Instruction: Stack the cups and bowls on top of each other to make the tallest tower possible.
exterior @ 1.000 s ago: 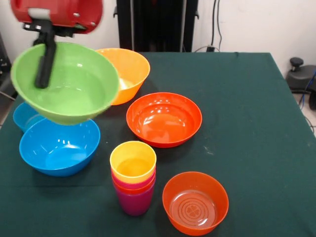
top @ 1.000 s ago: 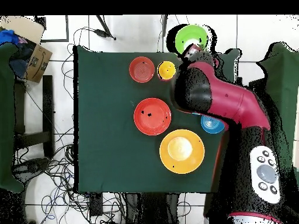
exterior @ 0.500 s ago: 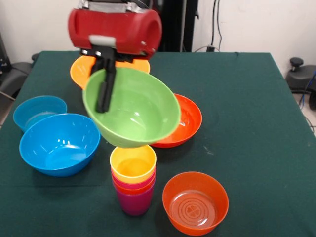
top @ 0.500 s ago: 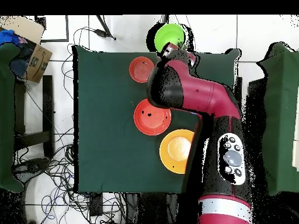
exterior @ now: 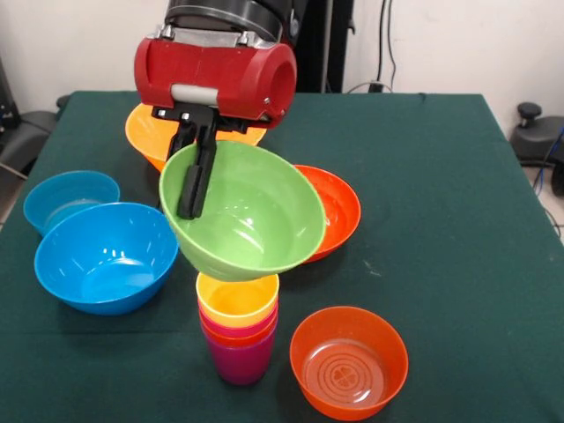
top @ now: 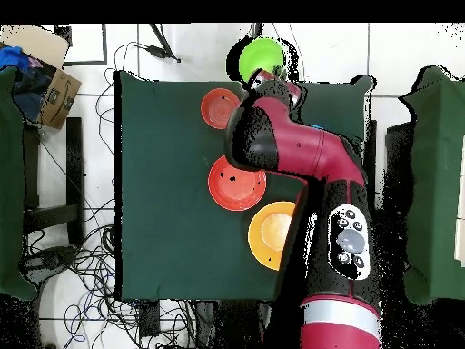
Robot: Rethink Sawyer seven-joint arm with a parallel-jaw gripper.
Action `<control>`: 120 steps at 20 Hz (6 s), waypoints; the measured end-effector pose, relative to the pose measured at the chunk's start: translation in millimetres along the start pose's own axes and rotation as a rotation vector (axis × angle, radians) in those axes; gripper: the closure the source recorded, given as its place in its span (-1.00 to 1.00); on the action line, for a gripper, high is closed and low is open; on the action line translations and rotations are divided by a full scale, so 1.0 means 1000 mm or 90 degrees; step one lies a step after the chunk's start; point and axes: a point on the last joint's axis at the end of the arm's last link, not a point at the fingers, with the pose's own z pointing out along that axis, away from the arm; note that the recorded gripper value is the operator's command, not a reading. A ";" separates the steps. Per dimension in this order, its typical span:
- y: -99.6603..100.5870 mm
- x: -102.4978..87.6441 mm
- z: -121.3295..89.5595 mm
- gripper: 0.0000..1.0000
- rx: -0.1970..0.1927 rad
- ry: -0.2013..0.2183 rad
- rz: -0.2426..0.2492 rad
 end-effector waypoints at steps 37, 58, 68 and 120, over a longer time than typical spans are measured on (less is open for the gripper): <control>-0.008 0.027 0.031 1.00 -0.036 -0.032 0.035; -0.014 0.055 0.023 1.00 -0.042 0.013 0.058; -0.011 0.043 0.007 1.00 -0.046 0.004 0.059; -0.019 0.057 0.020 1.00 -0.061 -0.033 0.077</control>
